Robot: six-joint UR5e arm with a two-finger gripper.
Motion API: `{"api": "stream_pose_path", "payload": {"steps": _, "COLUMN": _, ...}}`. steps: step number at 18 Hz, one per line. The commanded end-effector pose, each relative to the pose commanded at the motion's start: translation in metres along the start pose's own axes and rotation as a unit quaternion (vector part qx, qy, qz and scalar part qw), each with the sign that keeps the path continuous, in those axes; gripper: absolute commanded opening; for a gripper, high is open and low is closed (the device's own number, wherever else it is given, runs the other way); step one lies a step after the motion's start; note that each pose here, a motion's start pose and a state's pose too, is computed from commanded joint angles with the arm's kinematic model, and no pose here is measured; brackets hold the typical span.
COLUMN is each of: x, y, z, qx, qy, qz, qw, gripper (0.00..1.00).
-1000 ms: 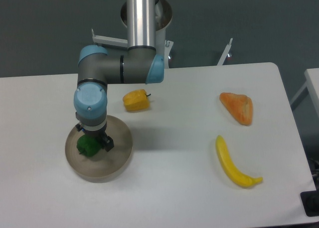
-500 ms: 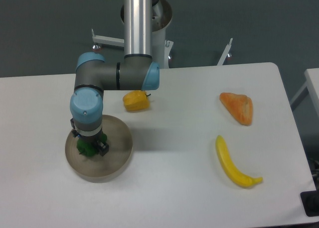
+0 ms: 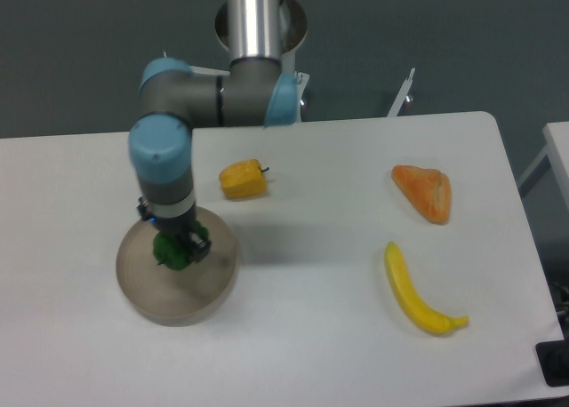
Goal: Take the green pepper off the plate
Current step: 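Lift the green pepper off the plate and carry it toward the banana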
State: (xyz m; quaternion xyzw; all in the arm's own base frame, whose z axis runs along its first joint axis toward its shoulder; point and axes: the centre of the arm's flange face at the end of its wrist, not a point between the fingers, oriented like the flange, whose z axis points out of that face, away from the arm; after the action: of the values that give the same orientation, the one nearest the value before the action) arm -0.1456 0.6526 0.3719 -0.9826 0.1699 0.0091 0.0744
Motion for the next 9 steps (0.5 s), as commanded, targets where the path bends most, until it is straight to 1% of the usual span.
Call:
{"api": "stream_pose_path", "payload": {"steps": 1, "x": -0.021, "y": 0.016, "z": -0.012, "qx": 0.005, "qy": -0.009, "qz": -0.009, "qw": 0.9999, "gripper": 0.24}}
{"api": "stream_pose_path", "payload": {"steps": 3, "x": -0.056, "y": 0.041, "z": -0.022, "qx": 0.009, "qy": -0.017, "qz": -0.015, "qw": 0.9997, "gripper": 0.24}}
{"api": "stream_pose_path", "payload": {"steps": 5, "x": -0.082, "y": 0.065, "z": -0.029, "qx": 0.01, "qy": -0.022, "qz": -0.01, "qw": 0.9997, "gripper": 0.25}}
{"api": "stream_pose_path", "payload": {"steps": 6, "x": -0.1, "y": 0.084, "z": -0.03, "qx": 0.006, "qy": -0.024, "qz": 0.002, "qw": 0.9997, "gripper": 0.25}}
{"api": "stream_pose_path", "payload": {"steps": 7, "x": -0.117, "y": 0.101, "z": -0.033, "qx": -0.001, "qy": -0.021, "qz": 0.011, "qw": 0.9997, "gripper": 0.25}}
{"api": "stream_pose_path", "payload": {"steps": 9, "x": -0.135, "y": 0.124, "z": -0.034, "qx": -0.014, "qy": -0.011, "qz": 0.008, "qw": 0.9998, "gripper": 0.25}}
